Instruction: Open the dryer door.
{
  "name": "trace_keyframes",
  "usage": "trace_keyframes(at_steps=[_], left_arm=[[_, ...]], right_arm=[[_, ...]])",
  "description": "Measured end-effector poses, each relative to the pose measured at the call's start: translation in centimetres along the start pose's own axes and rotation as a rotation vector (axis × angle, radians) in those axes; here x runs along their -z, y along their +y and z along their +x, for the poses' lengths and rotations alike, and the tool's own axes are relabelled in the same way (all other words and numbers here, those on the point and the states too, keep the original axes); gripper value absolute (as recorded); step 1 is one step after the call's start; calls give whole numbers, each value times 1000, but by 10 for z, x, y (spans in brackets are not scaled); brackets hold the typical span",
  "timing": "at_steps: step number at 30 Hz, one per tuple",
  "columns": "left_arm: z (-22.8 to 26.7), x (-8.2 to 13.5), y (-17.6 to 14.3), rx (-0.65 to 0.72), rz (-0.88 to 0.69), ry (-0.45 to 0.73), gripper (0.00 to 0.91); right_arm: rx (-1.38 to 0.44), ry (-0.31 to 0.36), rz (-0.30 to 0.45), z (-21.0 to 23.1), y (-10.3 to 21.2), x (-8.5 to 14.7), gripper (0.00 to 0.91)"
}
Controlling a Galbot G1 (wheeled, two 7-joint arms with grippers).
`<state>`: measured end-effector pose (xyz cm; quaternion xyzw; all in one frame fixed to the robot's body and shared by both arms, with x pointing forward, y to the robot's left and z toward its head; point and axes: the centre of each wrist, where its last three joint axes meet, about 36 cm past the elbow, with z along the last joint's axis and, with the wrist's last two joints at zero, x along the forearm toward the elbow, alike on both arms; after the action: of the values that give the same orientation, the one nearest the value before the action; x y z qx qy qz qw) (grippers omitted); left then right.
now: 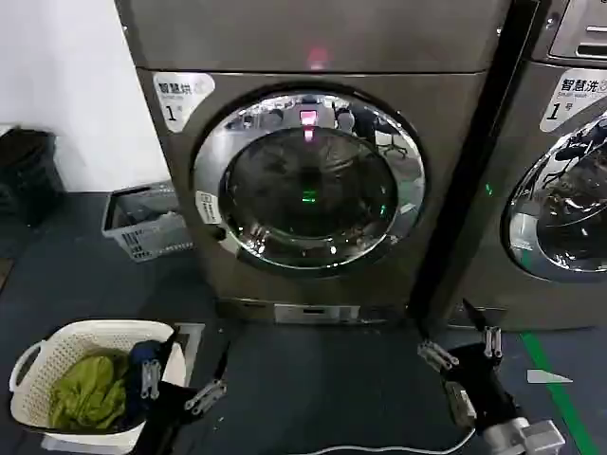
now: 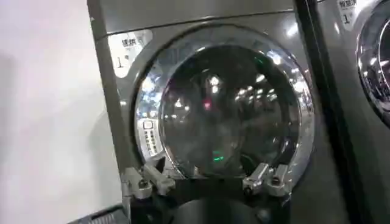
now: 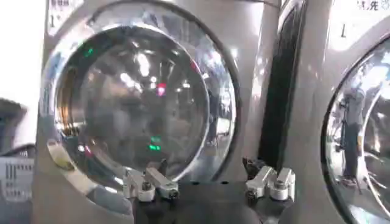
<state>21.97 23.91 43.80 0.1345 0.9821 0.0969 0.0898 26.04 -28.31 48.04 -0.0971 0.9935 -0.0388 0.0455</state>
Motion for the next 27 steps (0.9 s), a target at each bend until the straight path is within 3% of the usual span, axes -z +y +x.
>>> trace_keyframes(at_steps=[8, 18, 27], left_arm=[[5, 13, 3, -13, -19, -12, 907], [6, 25, 0, 1, -52, -27, 907], [10, 35, 0, 14, -66, -33, 907]], right_arm=[[167, -62, -41, -55, -25, -23, 907], [424, -115, -35, -138, -40, -14, 907], [540, -147, -37, -205, -39, -6, 907]])
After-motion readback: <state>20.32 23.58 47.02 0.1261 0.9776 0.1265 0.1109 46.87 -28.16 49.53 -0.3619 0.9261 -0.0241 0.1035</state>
